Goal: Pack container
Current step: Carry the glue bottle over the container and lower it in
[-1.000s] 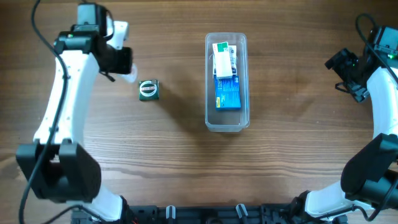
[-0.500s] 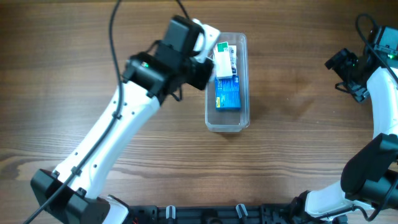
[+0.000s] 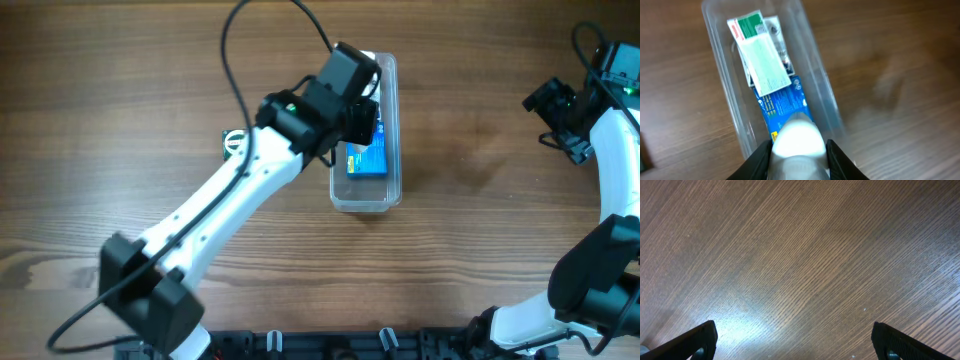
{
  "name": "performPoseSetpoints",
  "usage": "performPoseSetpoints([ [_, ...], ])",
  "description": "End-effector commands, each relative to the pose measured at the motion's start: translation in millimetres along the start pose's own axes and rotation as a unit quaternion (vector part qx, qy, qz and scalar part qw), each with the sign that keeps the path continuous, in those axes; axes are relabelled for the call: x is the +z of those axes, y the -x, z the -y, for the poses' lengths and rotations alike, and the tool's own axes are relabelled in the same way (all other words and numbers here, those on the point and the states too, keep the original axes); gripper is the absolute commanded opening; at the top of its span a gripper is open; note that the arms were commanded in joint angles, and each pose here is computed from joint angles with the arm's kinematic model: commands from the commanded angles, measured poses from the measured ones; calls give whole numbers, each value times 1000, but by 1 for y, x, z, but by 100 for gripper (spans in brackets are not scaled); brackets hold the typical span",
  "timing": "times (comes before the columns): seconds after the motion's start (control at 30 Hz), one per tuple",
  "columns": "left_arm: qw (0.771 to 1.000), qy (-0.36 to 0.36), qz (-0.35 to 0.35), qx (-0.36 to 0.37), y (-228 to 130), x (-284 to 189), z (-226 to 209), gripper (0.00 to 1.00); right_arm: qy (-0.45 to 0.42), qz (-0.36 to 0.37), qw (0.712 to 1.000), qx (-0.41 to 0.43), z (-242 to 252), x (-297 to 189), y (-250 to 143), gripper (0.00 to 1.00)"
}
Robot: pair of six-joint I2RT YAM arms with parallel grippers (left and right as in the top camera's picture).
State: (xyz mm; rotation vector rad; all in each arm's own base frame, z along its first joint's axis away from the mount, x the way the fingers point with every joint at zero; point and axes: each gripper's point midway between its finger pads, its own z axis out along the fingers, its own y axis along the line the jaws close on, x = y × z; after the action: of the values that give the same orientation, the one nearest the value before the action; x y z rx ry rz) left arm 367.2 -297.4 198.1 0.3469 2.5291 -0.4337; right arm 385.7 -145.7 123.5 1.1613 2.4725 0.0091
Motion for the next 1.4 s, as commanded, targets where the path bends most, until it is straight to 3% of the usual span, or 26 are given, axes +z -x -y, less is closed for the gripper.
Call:
performPoseSetpoints([
  [0.0,999,18,2,-32,4,23,-4,30,-1,-3,1000,2,1,3,0,100],
  [0.6,993,110,-44,-26,-25,76,-39,32,-1,-3,1000,3,1,3,0,100],
  [1.37,987,147,-56,-35,-33,72,-53,35,-1,-3,1000,2,1,3,0,100],
])
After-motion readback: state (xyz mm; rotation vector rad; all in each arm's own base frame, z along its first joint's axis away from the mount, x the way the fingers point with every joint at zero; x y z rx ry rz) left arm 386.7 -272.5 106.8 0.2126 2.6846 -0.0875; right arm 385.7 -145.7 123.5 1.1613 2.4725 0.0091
